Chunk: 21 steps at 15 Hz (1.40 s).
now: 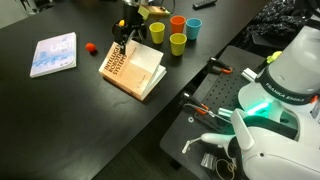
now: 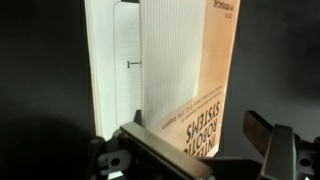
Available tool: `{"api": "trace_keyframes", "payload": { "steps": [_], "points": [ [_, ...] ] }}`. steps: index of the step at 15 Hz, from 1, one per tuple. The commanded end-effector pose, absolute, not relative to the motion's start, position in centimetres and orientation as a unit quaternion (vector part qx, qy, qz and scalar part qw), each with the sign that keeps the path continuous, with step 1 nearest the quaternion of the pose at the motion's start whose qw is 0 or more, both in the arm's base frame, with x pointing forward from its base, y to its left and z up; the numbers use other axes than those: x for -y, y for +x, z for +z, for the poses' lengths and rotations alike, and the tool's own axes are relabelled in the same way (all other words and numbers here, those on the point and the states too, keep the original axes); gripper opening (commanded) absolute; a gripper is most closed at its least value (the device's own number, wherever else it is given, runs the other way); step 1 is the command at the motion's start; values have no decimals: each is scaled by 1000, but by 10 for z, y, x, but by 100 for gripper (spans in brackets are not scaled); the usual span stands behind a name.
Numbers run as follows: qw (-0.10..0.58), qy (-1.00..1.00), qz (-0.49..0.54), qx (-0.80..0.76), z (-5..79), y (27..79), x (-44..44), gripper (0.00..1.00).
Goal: Open the brown book
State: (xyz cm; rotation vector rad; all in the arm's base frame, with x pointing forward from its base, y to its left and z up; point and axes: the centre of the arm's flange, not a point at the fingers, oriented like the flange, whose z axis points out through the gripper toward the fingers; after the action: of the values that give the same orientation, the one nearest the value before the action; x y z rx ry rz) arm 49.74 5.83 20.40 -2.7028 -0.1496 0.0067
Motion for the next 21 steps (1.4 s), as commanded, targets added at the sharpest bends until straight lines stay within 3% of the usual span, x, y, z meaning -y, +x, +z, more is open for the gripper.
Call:
{"api": "trace_keyframes", "payload": {
  "steps": [1,21],
  "points": [
    [232,-971,-5,63,236,512,-83,100],
    [251,-943,-17,216,275,496,-239,100]
  ]
}}
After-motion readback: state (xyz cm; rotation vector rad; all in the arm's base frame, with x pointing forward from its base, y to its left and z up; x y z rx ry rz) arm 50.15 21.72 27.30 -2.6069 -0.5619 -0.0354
